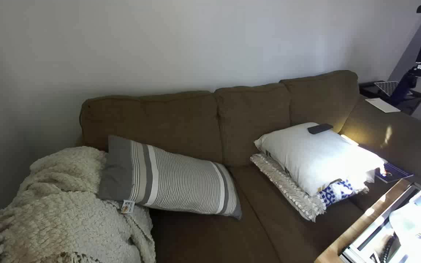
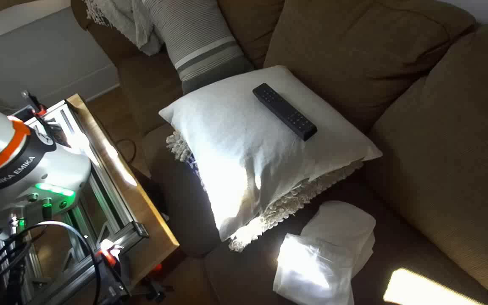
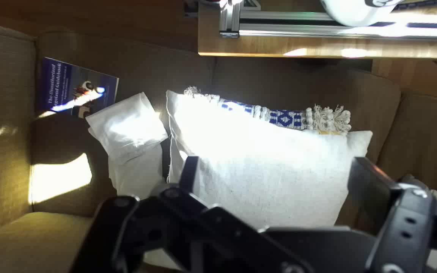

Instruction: Put the remote directly on the sofa

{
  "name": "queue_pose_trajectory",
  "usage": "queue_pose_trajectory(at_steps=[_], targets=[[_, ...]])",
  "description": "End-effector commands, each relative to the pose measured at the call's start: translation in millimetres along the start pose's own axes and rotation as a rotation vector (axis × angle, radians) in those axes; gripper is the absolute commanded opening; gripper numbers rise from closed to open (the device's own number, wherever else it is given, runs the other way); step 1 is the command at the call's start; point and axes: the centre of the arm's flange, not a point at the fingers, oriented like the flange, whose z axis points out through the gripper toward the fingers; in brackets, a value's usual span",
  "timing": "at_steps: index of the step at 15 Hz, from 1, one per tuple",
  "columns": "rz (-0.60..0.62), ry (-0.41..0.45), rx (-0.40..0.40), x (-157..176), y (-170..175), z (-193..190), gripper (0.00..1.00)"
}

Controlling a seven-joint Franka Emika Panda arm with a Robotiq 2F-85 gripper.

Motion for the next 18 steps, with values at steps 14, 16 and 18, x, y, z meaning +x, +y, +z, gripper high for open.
queue_pose_trajectory(at_steps=[14, 16, 18], targets=[[0.549, 0.017, 0.034, 129.9, 33.7, 115.3, 1.00], [0.650, 0.000, 0.043, 153.9, 38.2, 159.1, 1.00], [0.712, -0.094, 0.034, 170.4, 43.1, 198.6, 1.00]])
